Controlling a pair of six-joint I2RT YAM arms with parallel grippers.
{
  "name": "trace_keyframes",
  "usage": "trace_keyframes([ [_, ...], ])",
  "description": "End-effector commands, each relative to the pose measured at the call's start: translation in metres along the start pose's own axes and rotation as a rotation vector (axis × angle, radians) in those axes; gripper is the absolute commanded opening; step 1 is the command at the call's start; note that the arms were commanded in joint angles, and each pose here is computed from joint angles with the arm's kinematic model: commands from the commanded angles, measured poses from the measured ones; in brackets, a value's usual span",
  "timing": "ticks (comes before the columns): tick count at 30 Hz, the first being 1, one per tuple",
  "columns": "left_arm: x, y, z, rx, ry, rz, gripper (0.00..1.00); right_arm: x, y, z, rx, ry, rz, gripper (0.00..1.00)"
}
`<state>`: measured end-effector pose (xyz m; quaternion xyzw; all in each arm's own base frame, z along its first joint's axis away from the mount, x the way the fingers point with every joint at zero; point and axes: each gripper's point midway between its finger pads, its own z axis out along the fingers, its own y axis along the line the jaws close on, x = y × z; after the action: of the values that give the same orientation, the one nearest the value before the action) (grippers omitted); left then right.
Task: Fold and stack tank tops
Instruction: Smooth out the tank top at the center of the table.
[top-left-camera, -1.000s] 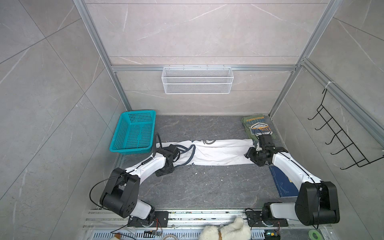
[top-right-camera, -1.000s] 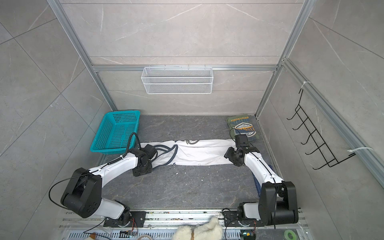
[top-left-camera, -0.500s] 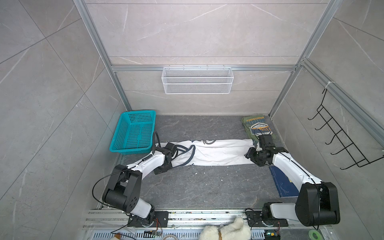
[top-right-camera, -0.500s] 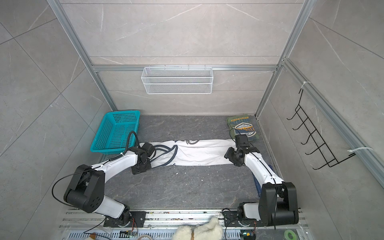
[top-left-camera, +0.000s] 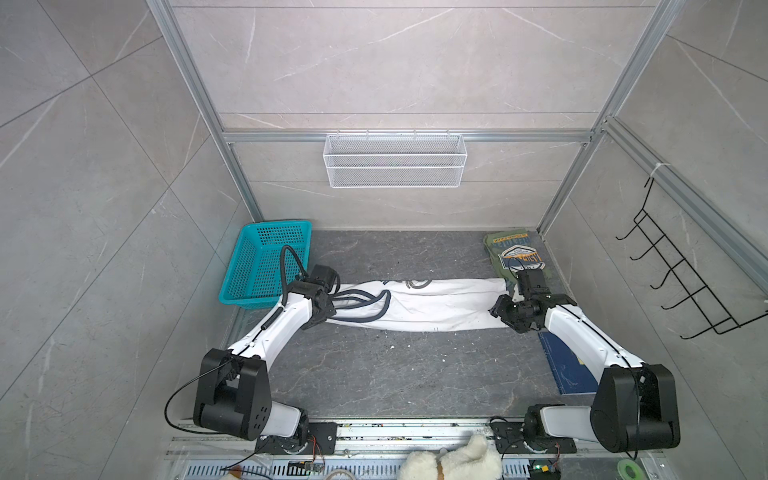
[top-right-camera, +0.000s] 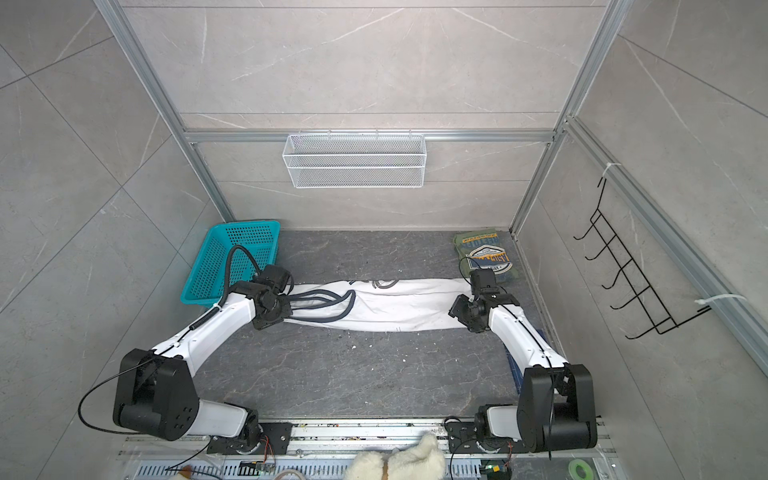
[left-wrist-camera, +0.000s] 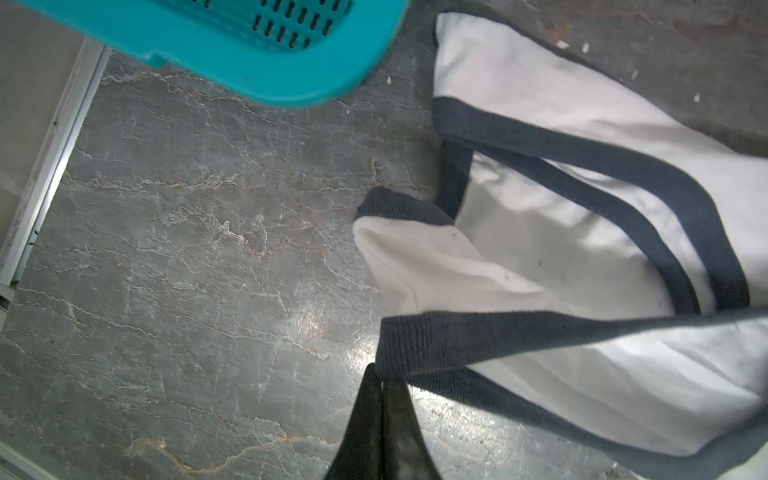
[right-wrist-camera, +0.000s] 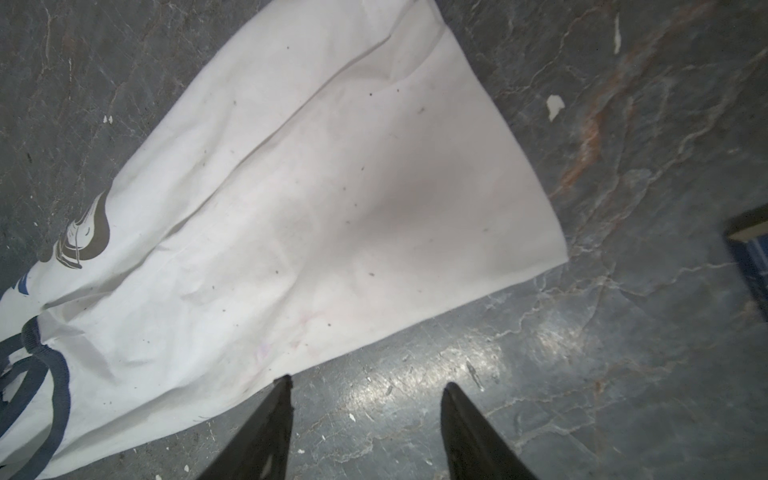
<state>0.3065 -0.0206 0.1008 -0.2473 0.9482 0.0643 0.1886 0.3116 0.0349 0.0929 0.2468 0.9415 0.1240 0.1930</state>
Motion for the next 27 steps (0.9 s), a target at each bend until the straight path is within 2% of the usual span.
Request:
trace_keyframes([
  [1,0.002,-0.001,0.017,0.038,0.07,-0.07,0.0,0.003,0.003,-0.004,-0.004,0.009,-0.002,0.59],
  [9,0.019,-0.008,0.047,0.11,0.169,-0.197,0.02,0.001,0.001,-0.003,0.01,0.009,-0.016,0.59],
  [10,0.02,-0.006,0.049,0.103,0.171,-0.212,0.04,0.002,0.0,-0.002,0.012,0.011,-0.019,0.59],
  [12,0.024,0.002,0.05,0.093,0.168,-0.246,0.13,0.001,0.001,-0.001,0.013,0.014,-0.021,0.59],
  [18,0.031,0.028,0.061,0.116,0.135,-0.446,0.15,-0.001,0.004,-0.002,0.0,0.011,-0.015,0.59],
  [23,0.017,0.036,0.05,0.117,0.075,-0.445,0.2,-0.001,0.007,-0.003,-0.012,0.017,-0.022,0.58],
  [27,0.001,0.038,0.033,0.136,0.003,-0.378,0.37,0.001,0.007,-0.004,-0.014,0.018,-0.034,0.59],
])
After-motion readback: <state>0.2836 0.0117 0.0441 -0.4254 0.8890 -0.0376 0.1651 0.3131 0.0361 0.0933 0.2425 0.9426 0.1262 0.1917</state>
